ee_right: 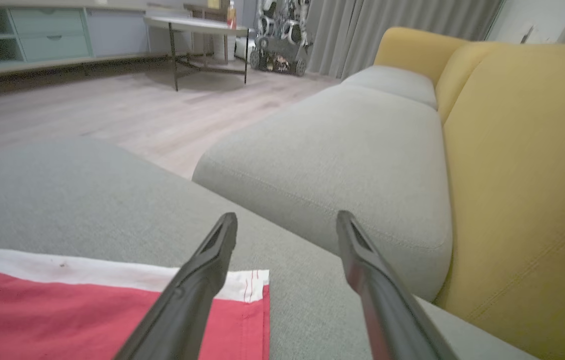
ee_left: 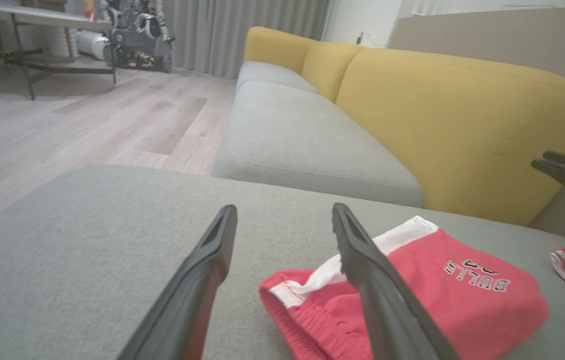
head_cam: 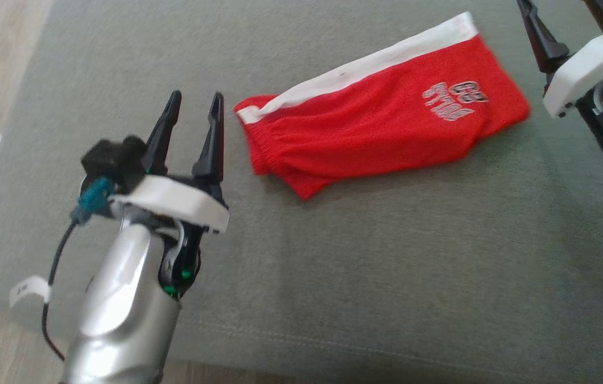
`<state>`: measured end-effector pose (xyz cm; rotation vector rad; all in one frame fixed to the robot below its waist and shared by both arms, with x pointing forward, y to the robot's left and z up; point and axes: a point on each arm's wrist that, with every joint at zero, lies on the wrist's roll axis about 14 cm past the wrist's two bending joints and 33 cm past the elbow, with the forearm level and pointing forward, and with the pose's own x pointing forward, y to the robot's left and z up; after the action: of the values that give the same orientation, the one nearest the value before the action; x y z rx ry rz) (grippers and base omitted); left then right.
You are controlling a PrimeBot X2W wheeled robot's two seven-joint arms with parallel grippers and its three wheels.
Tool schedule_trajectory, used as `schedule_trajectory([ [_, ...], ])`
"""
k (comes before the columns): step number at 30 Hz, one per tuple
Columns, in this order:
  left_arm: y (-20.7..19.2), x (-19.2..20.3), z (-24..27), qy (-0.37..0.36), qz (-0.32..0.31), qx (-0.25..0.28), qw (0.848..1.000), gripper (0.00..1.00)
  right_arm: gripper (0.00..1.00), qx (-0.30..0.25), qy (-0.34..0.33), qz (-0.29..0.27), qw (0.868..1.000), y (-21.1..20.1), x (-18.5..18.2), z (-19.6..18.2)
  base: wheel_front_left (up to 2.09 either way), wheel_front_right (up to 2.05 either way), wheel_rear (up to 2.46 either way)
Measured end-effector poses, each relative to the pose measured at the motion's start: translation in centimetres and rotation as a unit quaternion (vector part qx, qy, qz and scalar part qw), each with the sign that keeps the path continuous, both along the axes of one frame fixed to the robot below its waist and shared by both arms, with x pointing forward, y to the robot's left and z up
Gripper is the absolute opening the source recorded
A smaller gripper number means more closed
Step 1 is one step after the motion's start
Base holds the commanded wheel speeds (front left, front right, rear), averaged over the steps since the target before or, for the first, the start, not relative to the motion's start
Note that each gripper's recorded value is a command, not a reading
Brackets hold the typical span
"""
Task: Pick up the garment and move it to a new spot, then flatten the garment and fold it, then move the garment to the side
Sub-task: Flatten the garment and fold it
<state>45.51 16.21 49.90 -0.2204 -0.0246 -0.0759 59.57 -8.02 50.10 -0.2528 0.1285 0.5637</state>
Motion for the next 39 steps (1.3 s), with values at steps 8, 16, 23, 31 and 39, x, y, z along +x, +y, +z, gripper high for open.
schedule_trajectory([
  [8, -1.4, -1.9, 2.3, -0.042, -0.013, -0.002, 0.999, 1.00, 1.00, 0.060, -0.063, -0.065, 0.994, -5.1, -4.7, 3.6, 0.00, 0.00, 0.00],
  [16, -2.2, -4.0, 2.0, -0.040, -0.020, -0.018, 0.999, 1.00, 1.00, 0.089, -0.073, -0.127, 0.985, -8.2, -11.1, 1.8, 0.00, 0.00, 0.00],
  [23, -3.2, -5.5, 1.4, -0.031, -0.031, -0.027, 0.999, 1.00, 1.00, 0.102, -0.067, -0.176, 0.977, -9.4, -15.8, -0.1, 0.00, 0.00, 0.00],
  [31, -3.7, -6.7, 0.4, -0.014, -0.030, -0.027, 0.999, 1.00, 1.00, 0.104, -0.042, -0.205, 0.972, -9.3, -18.6, -2.6, 0.00, 0.00, 0.00],
  [39, -4.1, -7.2, 0.1, -0.010, -0.037, -0.025, 0.999, 1.00, 1.00, 0.135, -0.013, -0.211, 0.968, -8.3, -18.4, -3.7, 0.00, 0.00, 0.00],
])
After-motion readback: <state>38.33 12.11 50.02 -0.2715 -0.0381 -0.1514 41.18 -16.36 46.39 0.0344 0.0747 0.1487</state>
